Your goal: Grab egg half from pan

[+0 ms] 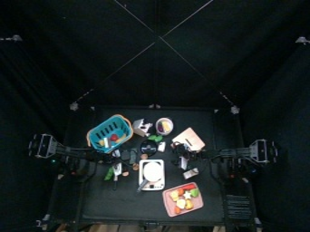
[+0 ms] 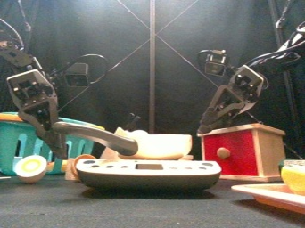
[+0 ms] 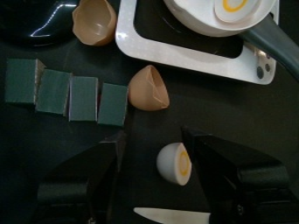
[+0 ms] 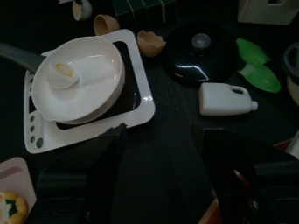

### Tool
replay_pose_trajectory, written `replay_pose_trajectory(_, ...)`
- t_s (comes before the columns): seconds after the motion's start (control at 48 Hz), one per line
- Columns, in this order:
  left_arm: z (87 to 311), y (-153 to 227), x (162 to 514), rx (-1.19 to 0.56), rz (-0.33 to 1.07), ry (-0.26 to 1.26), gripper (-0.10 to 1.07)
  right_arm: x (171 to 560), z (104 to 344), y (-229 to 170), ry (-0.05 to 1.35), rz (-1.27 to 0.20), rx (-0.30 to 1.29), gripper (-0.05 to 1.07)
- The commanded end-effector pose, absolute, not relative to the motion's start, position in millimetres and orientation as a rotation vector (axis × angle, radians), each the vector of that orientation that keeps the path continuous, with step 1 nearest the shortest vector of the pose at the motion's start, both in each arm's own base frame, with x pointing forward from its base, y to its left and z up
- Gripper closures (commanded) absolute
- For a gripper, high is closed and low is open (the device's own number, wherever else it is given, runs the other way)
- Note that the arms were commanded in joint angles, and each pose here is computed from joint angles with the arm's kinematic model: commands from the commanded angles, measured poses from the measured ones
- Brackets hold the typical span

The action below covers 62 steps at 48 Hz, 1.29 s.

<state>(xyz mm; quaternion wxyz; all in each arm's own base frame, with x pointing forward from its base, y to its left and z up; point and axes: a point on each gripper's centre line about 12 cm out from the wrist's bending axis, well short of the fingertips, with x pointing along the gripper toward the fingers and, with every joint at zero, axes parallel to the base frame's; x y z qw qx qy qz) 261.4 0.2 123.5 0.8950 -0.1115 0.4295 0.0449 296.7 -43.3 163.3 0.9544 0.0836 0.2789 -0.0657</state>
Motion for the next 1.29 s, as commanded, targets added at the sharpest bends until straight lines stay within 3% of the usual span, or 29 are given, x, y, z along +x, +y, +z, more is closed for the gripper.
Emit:
replay_pose_trajectory(0.0,134,0,270,-0.225,0.086,0.846,0.08,300,172,-44,0.536,-0.133,0.170,0.11)
replay_pose_trajectory(0.333,175,-20,305,-0.204,0.009,0.713,0.08,300,172,-44,0.537,-0.134,0.170,0.11)
replay_pose_trajectory(0.5,184,-39,327,-0.170,-0.050,0.696,0.08,300,172,-44,0.537,-0.134,0.170,0.10)
replay_pose_trajectory(0.917,170,-46,377,-0.049,-0.089,0.722,0.08,299,171,-44,0.542,-0.134,0.171,0.10)
replay_pose_trajectory(1.271,159,-52,390,-0.044,-0.099,0.776,0.08,299,170,-44,0.543,-0.135,0.171,0.10)
